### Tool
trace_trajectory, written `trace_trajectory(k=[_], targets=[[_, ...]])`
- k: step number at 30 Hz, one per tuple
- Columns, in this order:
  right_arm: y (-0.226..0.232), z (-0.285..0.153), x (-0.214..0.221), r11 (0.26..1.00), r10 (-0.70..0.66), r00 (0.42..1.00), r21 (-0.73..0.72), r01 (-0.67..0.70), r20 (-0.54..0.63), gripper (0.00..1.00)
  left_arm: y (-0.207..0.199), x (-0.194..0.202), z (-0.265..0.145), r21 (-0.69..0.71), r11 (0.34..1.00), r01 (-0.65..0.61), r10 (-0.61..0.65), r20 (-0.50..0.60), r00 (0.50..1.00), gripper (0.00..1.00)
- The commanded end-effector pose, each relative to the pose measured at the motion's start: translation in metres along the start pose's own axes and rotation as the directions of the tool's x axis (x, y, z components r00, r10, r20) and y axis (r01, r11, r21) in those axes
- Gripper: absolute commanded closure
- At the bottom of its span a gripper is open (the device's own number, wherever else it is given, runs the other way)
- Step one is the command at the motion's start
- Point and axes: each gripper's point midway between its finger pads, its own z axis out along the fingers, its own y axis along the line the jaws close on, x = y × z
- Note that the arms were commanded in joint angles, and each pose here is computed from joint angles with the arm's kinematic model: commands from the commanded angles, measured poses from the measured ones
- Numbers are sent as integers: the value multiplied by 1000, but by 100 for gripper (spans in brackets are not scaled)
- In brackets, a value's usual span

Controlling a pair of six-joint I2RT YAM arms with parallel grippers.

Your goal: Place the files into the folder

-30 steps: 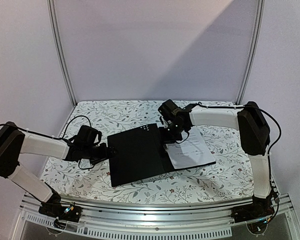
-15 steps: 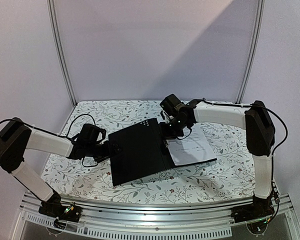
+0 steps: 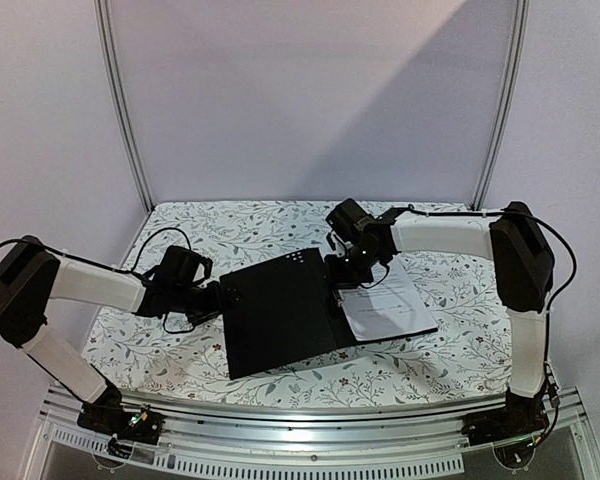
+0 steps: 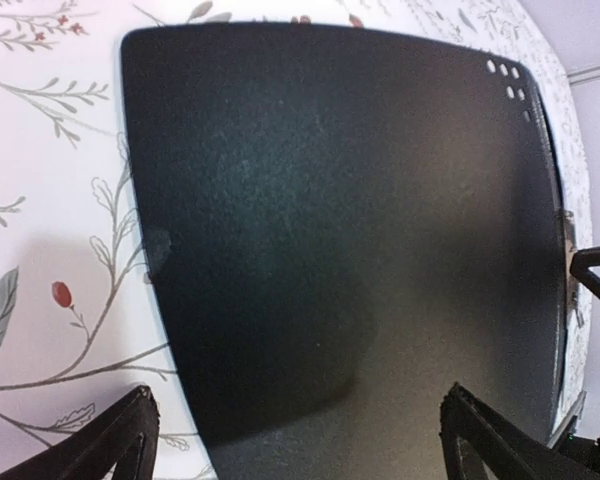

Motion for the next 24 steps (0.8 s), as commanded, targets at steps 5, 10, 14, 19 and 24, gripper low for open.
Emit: trace_trajectory(k=[5, 10, 14, 19, 24], targets=[[15, -39, -20, 987, 47, 995, -158, -32, 90, 100, 35, 45, 7, -72, 997, 31, -40, -128, 991, 1], [10, -45, -21, 980, 80, 992, -190, -60, 96, 100, 33, 49, 8, -48, 998, 32, -38, -140, 989, 1], [13, -45, -18, 975, 84, 993, -213, -63, 89, 100, 26, 52, 11, -2, 999, 38, -38, -151, 988, 1], [14, -43, -17, 973, 86, 993, -223, -66, 81, 100, 4, 51, 16, 119, 992, 45, -26, -153, 988, 2], [8, -34, -12, 977, 86, 994, -200, -71, 66, 100, -12, 40, 9, 185, 982, 41, -19, -119, 993, 5]])
